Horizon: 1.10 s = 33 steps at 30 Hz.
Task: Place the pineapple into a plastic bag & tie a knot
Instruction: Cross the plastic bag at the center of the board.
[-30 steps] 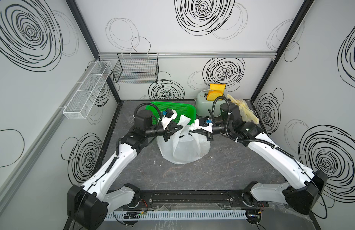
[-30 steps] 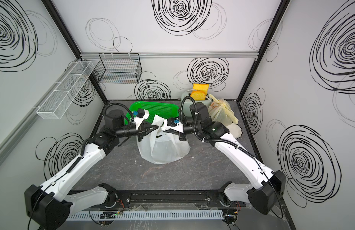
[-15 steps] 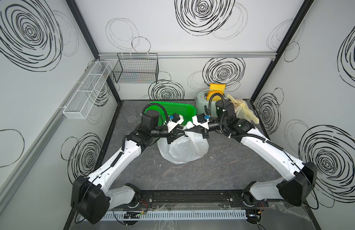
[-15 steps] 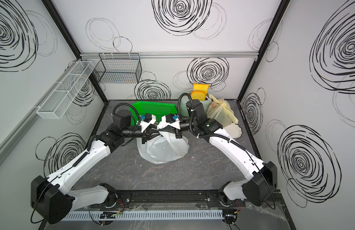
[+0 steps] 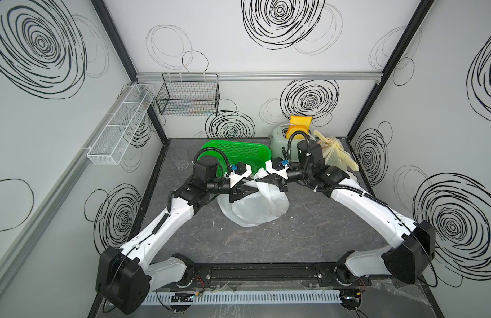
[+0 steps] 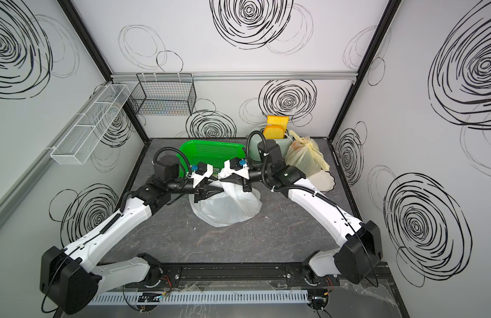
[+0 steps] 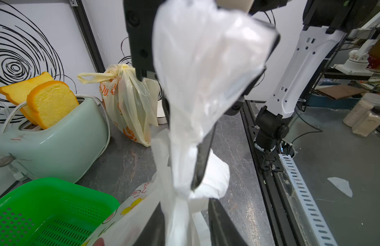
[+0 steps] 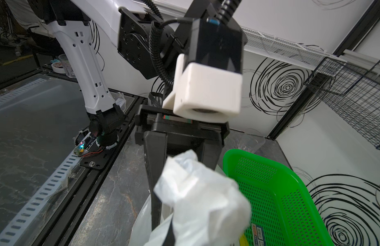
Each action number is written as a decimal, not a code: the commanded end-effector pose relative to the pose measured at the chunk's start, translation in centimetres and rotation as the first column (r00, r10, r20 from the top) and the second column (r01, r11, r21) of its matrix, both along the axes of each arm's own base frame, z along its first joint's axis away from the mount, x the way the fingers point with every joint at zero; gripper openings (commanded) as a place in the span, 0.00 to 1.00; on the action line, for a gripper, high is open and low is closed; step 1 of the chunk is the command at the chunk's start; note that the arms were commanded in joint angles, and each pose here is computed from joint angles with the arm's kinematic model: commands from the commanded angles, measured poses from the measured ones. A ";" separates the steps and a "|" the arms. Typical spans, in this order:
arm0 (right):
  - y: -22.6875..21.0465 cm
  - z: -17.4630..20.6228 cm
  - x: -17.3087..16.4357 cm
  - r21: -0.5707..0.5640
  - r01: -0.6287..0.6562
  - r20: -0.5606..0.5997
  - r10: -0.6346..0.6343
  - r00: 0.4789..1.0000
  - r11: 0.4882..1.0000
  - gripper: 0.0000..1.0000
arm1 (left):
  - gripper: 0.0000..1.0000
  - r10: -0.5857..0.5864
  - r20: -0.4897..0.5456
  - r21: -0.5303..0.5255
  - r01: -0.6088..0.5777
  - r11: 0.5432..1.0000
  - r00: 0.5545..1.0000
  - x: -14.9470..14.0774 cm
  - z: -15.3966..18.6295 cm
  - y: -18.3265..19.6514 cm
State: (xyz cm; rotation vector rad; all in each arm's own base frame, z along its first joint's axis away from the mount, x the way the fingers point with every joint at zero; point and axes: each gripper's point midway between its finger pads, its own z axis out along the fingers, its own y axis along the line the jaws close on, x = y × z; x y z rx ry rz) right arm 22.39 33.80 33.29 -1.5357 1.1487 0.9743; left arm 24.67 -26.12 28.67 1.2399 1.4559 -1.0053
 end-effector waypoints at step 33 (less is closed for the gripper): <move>-1.3 5.0 -2.3 0.102 0.136 -0.010 -0.135 0.991 0.986 0.64 | 0.00 -0.019 0.176 -0.093 0.036 0.995 0.984 -0.3 2.1 -0.9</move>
